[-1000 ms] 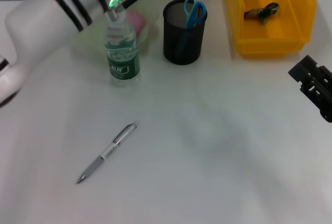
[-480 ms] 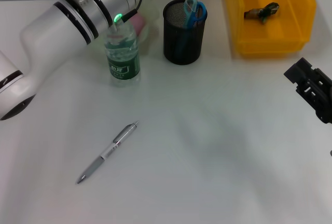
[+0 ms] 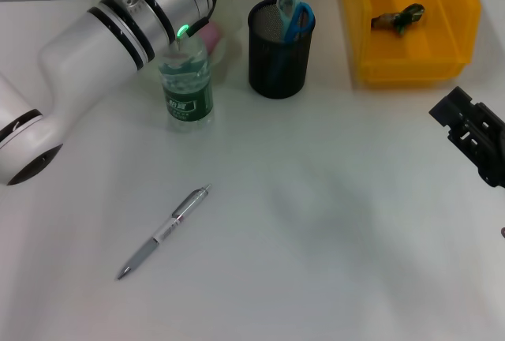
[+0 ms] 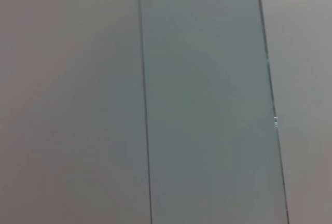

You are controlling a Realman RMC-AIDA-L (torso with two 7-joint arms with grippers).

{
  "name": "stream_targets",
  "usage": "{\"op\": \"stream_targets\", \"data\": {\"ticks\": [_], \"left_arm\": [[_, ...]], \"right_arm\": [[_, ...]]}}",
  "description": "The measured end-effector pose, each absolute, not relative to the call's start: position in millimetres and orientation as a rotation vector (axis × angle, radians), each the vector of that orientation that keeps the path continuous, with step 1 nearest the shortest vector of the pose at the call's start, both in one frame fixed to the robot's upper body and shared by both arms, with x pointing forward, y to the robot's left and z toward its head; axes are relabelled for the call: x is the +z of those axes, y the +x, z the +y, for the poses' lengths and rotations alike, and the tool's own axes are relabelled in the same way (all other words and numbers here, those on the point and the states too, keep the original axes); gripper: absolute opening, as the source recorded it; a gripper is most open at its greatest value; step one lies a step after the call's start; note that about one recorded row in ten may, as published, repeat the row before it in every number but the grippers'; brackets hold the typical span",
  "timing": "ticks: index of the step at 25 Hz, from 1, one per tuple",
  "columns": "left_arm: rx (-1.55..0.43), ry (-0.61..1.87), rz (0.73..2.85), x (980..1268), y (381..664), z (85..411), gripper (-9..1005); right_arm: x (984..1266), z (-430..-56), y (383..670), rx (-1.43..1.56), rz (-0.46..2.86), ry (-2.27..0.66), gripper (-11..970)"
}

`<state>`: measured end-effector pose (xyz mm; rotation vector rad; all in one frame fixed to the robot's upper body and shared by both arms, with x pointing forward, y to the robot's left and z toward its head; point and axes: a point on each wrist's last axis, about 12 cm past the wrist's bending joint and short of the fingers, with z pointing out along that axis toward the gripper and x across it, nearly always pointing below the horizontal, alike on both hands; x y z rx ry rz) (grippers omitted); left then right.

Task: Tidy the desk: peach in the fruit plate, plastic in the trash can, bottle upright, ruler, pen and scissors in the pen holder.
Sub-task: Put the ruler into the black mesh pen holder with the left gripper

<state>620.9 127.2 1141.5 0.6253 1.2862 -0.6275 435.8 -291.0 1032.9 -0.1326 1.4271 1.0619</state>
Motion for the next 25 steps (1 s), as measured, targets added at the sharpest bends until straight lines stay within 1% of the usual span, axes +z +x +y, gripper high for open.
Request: {"op": "stream_targets", "data": {"ticks": [10, 25], "left_arm": [[-0.612, 0.651, 1.328, 1130.9, 621.5, 127.5, 446], [-0.617, 0.665, 1.327, 1130.4, 620.4, 124.8, 458]], "right_arm": [[1031.6, -291.0, 433.7, 1.065, 1.433, -0.125, 562], [1031.1, -289.9, 433.6, 1.072, 1.440, -0.132, 561]]}}
